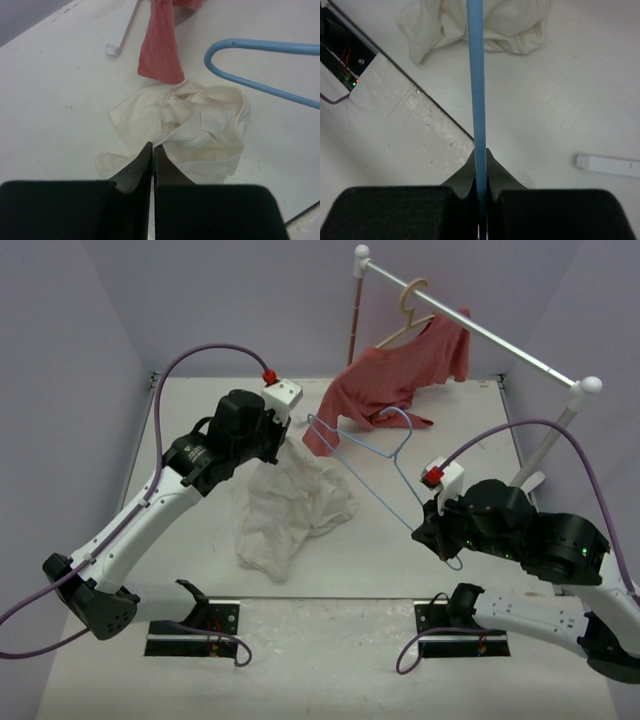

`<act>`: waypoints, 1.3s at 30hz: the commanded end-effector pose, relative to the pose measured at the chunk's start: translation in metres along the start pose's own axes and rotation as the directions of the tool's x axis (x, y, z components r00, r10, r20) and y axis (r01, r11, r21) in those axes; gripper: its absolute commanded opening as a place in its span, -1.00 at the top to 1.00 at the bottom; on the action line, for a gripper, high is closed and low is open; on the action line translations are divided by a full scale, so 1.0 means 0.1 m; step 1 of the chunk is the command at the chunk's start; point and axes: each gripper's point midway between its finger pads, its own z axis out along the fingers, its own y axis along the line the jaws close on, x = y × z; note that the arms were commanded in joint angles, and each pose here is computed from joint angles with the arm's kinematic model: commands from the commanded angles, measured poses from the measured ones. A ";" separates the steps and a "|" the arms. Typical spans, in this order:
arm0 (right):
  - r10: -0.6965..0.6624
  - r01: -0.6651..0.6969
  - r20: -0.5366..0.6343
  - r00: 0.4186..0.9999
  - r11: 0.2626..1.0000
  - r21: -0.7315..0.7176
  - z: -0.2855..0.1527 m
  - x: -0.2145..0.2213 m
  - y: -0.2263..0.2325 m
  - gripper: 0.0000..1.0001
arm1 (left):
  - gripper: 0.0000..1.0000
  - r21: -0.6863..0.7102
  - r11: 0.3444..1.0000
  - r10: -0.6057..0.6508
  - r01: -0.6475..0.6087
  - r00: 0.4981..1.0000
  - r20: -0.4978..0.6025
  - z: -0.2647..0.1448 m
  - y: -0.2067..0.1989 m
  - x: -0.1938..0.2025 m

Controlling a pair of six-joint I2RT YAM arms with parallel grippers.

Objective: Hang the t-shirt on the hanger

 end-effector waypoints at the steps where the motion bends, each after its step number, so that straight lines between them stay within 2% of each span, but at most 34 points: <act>1: -0.030 0.027 -0.076 0.997 0.999 -0.043 0.21 0.12 0.09 1.00 | 1.00 -0.004 1.000 0.019 -0.019 0.998 0.063 -0.03 0.03 -0.26; 7: -0.042 0.035 -0.092 0.995 0.997 -0.074 0.29 0.15 0.15 1.00 | 1.00 -0.022 0.999 0.045 -0.044 0.997 0.069 -0.02 0.07 -0.36; 12: -0.004 0.003 -0.017 1.000 0.999 -0.033 0.18 0.03 0.08 1.00 | 1.00 -0.048 0.998 0.052 -0.052 0.999 0.013 0.10 0.15 -0.23; 16: 0.001 0.001 0.026 1.000 0.994 -0.105 0.10 -0.03 0.20 1.00 | 1.00 -0.049 0.998 0.047 -0.047 0.999 0.008 0.20 0.20 -0.18; 22: -0.019 0.015 -0.048 0.999 0.996 -0.093 0.29 0.13 0.18 1.00 | 1.00 -0.014 0.999 0.037 -0.036 0.999 0.034 0.22 0.23 -0.28; 35: -0.045 0.042 -0.125 0.991 0.999 -0.028 0.63 0.16 0.12 1.00 | 1.00 0.034 0.998 0.047 -0.049 0.997 0.068 0.09 0.15 -0.34; 37: -0.050 0.045 -0.126 0.991 0.998 -0.041 0.63 0.15 0.15 1.00 | 1.00 0.032 0.998 0.046 -0.049 0.996 0.082 0.03 0.16 -0.37; 39: -0.086 0.069 -0.139 0.987 0.990 -0.120 0.60 0.15 0.27 1.00 | 1.00 0.069 0.996 0.055 -0.063 0.992 0.110 -0.04 0.10 -0.43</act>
